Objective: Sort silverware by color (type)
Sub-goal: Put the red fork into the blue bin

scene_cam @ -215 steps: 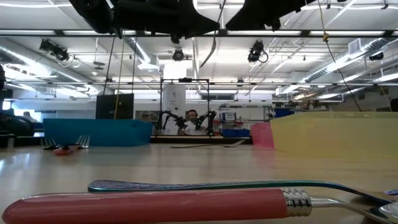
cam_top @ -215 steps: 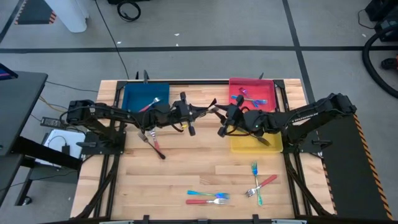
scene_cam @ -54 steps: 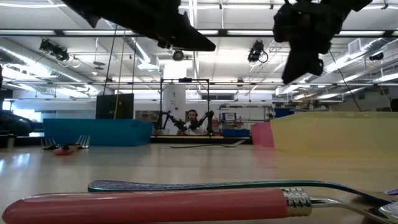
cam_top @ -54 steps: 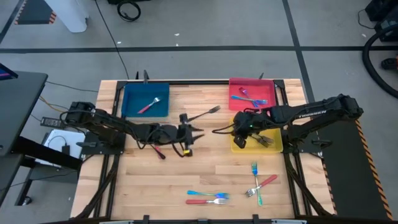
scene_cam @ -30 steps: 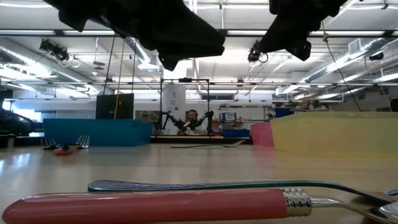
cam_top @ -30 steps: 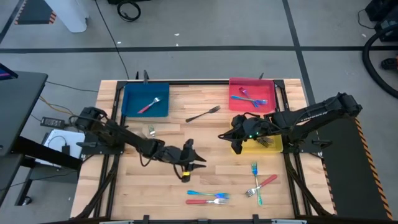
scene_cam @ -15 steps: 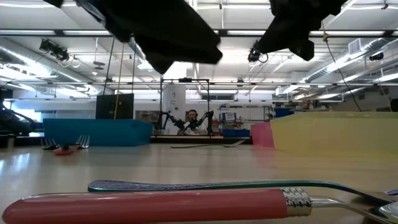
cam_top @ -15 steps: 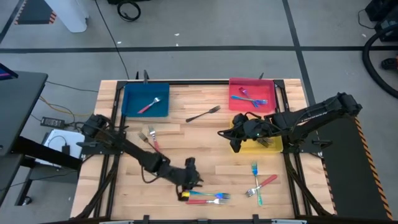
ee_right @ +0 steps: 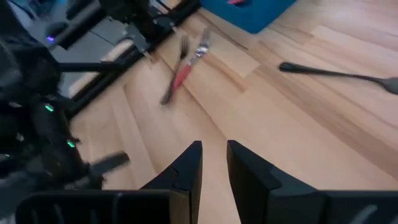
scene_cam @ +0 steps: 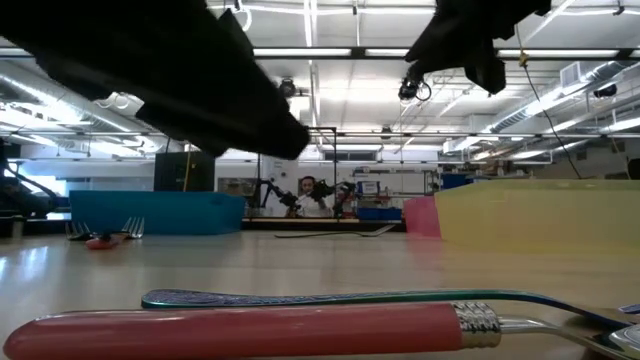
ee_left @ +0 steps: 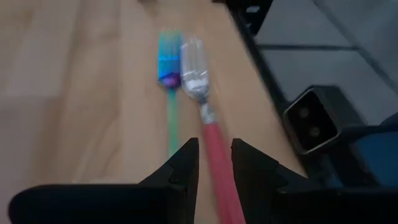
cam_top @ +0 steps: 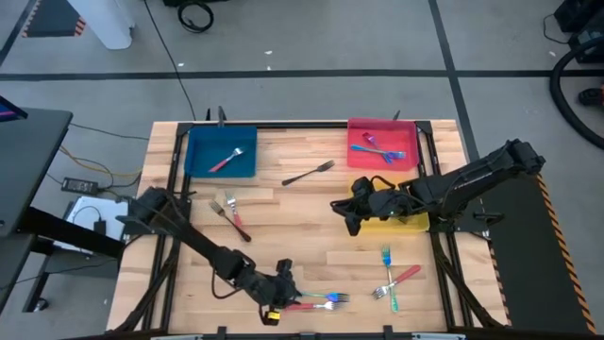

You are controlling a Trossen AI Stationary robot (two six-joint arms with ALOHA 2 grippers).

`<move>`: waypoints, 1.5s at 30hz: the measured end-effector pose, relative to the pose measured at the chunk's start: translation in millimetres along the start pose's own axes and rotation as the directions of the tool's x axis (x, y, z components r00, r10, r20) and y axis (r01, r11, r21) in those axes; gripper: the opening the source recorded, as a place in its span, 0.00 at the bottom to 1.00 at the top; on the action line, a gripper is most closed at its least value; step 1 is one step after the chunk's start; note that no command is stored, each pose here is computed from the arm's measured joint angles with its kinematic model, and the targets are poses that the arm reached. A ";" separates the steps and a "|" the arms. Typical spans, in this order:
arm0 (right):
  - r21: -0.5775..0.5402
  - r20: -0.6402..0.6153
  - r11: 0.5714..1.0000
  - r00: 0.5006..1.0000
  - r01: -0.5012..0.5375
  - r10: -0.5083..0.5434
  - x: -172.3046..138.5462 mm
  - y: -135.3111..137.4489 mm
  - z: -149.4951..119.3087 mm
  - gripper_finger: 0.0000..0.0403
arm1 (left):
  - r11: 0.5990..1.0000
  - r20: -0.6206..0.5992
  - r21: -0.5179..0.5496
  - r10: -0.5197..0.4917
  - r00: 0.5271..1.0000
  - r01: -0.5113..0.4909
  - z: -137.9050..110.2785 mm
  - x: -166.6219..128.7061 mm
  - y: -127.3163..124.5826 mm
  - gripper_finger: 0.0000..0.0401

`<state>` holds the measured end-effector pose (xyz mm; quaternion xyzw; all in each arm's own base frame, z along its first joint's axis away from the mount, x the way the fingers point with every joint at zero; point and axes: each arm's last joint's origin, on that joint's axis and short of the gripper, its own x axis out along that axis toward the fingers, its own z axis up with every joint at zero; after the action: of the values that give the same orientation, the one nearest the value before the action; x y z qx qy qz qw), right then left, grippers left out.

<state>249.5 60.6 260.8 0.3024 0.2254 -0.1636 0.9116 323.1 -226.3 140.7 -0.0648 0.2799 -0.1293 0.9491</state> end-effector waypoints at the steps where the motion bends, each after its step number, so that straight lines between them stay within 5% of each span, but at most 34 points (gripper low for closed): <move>1: 0.001 0.002 1.000 1.000 -0.006 0.006 1.8 1.6 -1.2 0.20 | 1.000 0.000 -0.005 -0.009 1.000 0.009 -1.9 2.3 -0.1 0.23; 15: -0.016 -0.023 1.000 1.000 -0.002 0.001 31.1 8.7 -19.8 0.20 | 0.998 -0.066 0.046 -0.032 0.997 0.035 -2.3 41.5 -11.2 0.23; 45: -0.039 -0.014 0.999 0.999 -0.037 0.037 25.4 18.1 -26.7 0.20 | 0.996 -0.122 0.072 0.053 0.991 -0.044 -17.6 77.0 8.8 0.21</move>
<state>270.5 86.9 237.3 0.2897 0.2287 -0.1403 0.9187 377.7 -240.5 84.7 -0.0169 0.3351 -0.1194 0.9344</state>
